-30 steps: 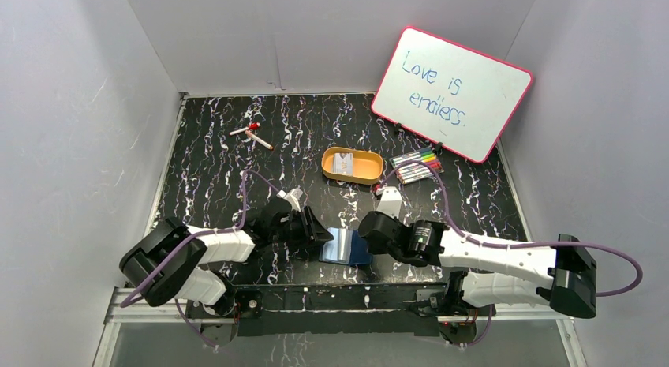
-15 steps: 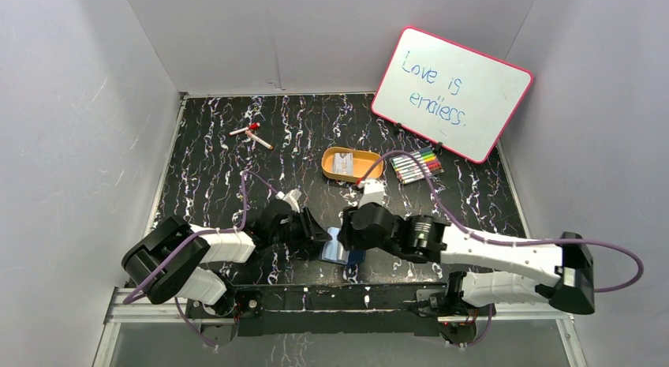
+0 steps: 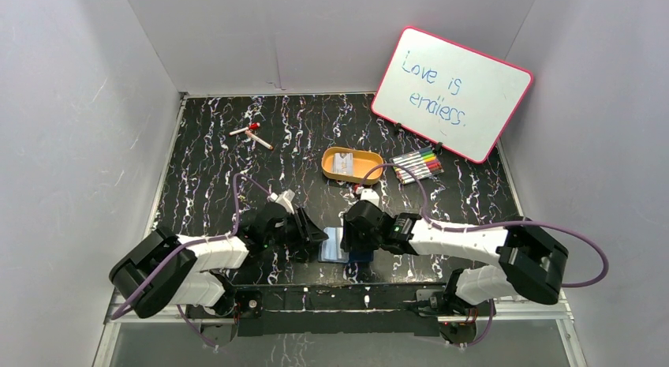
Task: Put the credit cards into the card holder
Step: Adjust the card slot at the card holder.
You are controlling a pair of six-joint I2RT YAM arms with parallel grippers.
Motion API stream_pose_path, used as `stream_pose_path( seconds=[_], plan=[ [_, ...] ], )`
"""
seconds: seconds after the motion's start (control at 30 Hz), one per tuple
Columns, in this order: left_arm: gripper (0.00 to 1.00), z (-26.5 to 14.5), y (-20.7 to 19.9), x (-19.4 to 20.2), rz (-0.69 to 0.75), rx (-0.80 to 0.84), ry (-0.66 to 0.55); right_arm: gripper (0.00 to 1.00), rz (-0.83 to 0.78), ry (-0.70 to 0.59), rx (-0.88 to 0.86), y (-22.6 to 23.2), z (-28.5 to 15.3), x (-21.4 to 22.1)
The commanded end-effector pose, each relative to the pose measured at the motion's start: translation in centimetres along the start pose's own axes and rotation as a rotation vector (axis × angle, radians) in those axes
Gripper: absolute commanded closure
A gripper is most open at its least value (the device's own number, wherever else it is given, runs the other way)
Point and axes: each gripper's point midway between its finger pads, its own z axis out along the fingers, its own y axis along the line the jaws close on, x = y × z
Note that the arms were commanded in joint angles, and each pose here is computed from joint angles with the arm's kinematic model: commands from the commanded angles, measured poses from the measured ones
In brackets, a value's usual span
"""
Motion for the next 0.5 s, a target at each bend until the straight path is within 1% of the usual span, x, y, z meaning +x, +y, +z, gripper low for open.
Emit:
stream_pose_path(
  seconds=[0.0,0.1,0.2,0.27,0.33,0.47],
  plan=[
    [0.57,-0.8,-0.4,-0.4,0.017,0.008,-0.029,0.44,0.029,0.019,-0.085,1.0,1.1,0.1],
    [0.5,-1.2,-0.6,-0.5,0.023,0.008,-0.035,0.42,0.036,0.026,-0.08,0.2,1.5,0.4],
    [0.48,-1.5,-0.7,-0.6,0.028,0.006,-0.039,0.38,0.041,0.044,-0.087,-0.8,2.1,0.9],
    [0.47,-1.6,-1.0,-0.6,0.037,0.012,-0.038,0.37,0.052,0.041,-0.094,-1.4,2.3,1.0],
    [0.47,-1.6,-1.2,-0.7,0.043,0.012,-0.035,0.39,0.051,0.034,-0.098,-2.0,2.3,1.0],
    [0.47,-1.4,-1.5,-0.7,0.066,0.012,-0.019,0.48,0.033,0.014,-0.115,-2.5,2.3,0.7]
  ],
)
